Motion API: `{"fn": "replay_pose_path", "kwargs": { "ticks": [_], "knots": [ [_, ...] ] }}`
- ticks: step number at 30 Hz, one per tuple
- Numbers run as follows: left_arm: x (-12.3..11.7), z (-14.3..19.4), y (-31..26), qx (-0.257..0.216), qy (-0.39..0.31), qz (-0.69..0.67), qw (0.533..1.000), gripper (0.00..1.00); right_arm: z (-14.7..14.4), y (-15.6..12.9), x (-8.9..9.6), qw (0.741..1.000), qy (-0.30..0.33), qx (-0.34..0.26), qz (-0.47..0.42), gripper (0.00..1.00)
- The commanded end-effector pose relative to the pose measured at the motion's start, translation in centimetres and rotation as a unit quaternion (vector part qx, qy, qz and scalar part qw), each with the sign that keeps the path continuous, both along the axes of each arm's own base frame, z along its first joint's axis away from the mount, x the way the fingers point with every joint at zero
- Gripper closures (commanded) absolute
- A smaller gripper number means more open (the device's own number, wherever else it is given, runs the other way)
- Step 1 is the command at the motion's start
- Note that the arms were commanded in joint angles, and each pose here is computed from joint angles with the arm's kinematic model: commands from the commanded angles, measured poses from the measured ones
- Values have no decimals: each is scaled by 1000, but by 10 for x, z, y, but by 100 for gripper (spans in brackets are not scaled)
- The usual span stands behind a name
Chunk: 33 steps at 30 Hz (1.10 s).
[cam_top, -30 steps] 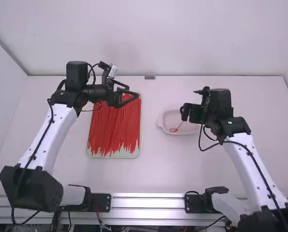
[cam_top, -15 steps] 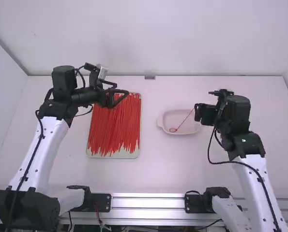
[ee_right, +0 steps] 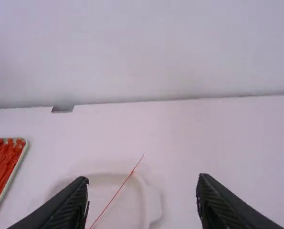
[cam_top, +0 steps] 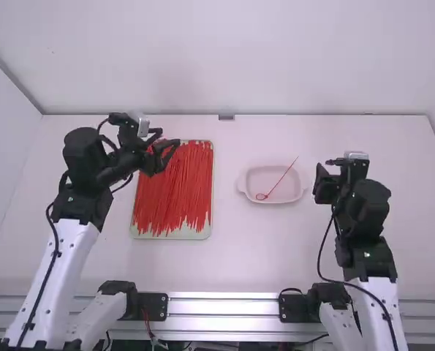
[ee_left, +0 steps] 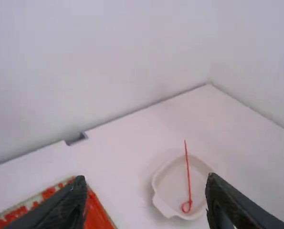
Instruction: Fasten the cable tie
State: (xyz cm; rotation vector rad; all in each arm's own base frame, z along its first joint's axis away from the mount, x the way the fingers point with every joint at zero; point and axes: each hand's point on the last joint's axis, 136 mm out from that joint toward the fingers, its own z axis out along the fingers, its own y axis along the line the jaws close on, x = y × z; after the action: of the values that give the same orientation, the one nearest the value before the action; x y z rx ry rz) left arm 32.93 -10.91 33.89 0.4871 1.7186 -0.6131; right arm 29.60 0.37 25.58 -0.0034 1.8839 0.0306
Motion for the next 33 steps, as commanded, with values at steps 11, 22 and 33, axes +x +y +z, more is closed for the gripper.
{"fn": "replay_pose_path", "kwargs": {
  "ticks": [11,22,33],
  "knots": [
    [-31,-37,51,31,-44,167,985,66,-28,-1,-31,996,-86,-7,-2,71],
    [-57,-92,92,53,-42,284,956,91,-79,-1,-45,996,-86,-7,-2,91],
    [-74,-141,109,61,-42,330,941,100,-115,-1,-49,996,-86,-7,-2,100]
  ]
}}
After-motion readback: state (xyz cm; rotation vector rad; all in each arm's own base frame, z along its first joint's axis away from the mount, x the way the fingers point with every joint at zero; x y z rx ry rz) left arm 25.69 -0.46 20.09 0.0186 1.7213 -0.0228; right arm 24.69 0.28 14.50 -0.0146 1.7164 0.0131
